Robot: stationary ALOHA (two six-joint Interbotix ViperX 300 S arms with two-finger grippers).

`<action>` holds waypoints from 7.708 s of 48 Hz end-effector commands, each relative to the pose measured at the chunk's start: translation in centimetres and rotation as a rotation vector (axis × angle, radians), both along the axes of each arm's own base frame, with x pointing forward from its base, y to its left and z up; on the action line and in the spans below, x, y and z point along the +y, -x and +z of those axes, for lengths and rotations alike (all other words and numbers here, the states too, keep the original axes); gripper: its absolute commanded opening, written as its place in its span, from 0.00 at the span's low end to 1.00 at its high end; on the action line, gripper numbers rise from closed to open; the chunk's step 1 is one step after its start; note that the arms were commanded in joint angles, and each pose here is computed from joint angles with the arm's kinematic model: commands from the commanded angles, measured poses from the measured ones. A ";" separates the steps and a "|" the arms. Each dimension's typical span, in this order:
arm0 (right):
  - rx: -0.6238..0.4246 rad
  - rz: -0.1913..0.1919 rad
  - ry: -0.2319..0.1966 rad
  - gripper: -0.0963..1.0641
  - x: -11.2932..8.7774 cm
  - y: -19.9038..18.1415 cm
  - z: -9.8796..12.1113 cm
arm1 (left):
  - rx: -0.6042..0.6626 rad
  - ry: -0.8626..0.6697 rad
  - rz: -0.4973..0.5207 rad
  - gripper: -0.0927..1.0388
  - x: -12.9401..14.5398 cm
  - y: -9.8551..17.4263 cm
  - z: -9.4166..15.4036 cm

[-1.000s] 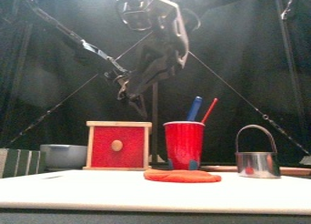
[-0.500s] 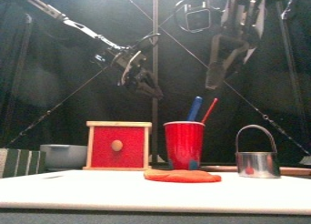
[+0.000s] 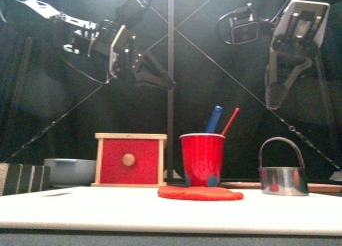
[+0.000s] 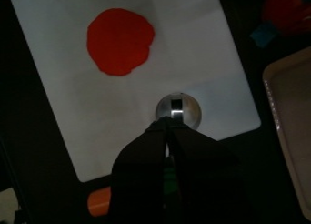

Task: Get the cutter from the drawer then cut the dough then place the extra dough in the bowl
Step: Cut the dough

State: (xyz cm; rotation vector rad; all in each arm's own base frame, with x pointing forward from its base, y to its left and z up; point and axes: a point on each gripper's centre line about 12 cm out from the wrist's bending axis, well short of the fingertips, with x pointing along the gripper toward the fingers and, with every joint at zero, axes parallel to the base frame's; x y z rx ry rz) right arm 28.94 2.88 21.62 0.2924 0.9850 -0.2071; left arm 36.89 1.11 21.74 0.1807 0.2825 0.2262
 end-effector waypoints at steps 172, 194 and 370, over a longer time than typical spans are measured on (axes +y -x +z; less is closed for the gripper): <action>0.124 0.210 0.080 0.51 3.6 -14.2 -3.0 | 0.022 0.181 -0.077 0.49 -1.7 6.1 -6.0; 0.120 0.207 0.086 0.51 3.4 -14.4 -3.4 | 0.026 0.187 -0.071 0.49 -1.7 6.3 -6.1; -0.628 0.172 0.086 0.86 3.5 -6.2 -8.8 | 0.071 0.237 -0.118 0.83 -8.6 -2.1 -11.0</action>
